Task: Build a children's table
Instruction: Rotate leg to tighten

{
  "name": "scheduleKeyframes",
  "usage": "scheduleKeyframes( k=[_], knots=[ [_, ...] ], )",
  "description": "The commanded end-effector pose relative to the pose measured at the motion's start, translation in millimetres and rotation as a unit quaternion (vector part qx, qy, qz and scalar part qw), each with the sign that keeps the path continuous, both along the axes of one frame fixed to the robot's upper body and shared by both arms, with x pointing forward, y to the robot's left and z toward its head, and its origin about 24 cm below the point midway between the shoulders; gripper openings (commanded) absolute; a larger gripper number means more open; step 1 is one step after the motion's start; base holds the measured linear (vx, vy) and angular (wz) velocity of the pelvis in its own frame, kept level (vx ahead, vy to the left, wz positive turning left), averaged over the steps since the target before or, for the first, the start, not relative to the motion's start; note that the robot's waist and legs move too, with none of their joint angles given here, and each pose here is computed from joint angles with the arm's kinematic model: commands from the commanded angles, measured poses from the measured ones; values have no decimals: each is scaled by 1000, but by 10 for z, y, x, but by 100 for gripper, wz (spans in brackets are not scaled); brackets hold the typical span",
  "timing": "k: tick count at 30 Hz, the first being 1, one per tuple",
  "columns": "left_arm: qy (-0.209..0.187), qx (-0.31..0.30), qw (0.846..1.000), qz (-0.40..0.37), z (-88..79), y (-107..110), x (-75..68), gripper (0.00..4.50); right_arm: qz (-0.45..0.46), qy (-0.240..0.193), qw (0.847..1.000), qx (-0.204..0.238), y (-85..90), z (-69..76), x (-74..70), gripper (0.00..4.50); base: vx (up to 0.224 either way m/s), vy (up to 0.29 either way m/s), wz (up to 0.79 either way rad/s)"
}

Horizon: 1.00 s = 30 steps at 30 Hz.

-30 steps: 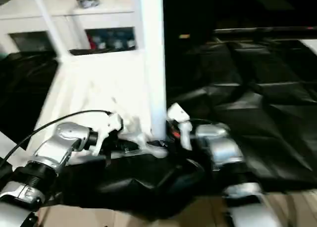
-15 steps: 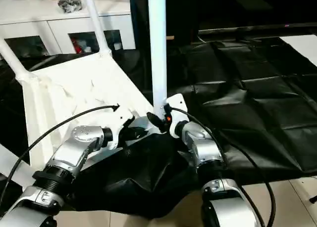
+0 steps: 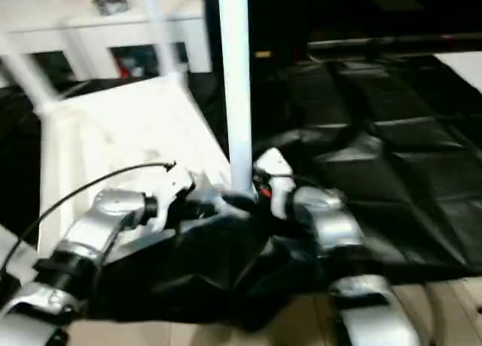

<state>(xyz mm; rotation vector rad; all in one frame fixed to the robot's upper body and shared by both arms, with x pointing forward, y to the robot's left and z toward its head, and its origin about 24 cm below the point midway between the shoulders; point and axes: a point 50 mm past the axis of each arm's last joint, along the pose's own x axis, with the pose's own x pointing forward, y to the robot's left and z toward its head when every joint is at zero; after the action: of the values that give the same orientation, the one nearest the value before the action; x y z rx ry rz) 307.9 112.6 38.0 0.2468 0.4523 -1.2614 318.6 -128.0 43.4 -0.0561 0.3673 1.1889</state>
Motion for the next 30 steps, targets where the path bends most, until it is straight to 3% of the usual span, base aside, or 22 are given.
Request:
scheduleKeyframes(
  k=[1,9,12,16,19,25,30],
  knots=[
    [-22,7,1000,-18,76,-126,81,0,190,64,979,32,457,-104,-322,300,0,0,0],
    [-19,4,999,-40,109,-111,90,0,231,98,967,33,416,-111,-431,258,0,0,0],
    [-18,2,999,-43,101,-111,88,0,216,91,972,35,419,-97,-413,253,0,0,0],
    [-26,-2,1000,8,91,-148,123,0,98,44,993,43,484,-117,-243,251,0,0,0],
    [-29,-5,999,38,80,-199,132,0,-5,34,999,39,523,-175,-125,247,0,0,0],
    [-34,-23,993,111,63,-369,148,0,-183,51,982,19,603,-346,10,244,0,0,0],
    [-38,-42,989,140,89,-502,146,0,-210,42,977,8,729,-389,11,242,0,0,0]
  ],
)
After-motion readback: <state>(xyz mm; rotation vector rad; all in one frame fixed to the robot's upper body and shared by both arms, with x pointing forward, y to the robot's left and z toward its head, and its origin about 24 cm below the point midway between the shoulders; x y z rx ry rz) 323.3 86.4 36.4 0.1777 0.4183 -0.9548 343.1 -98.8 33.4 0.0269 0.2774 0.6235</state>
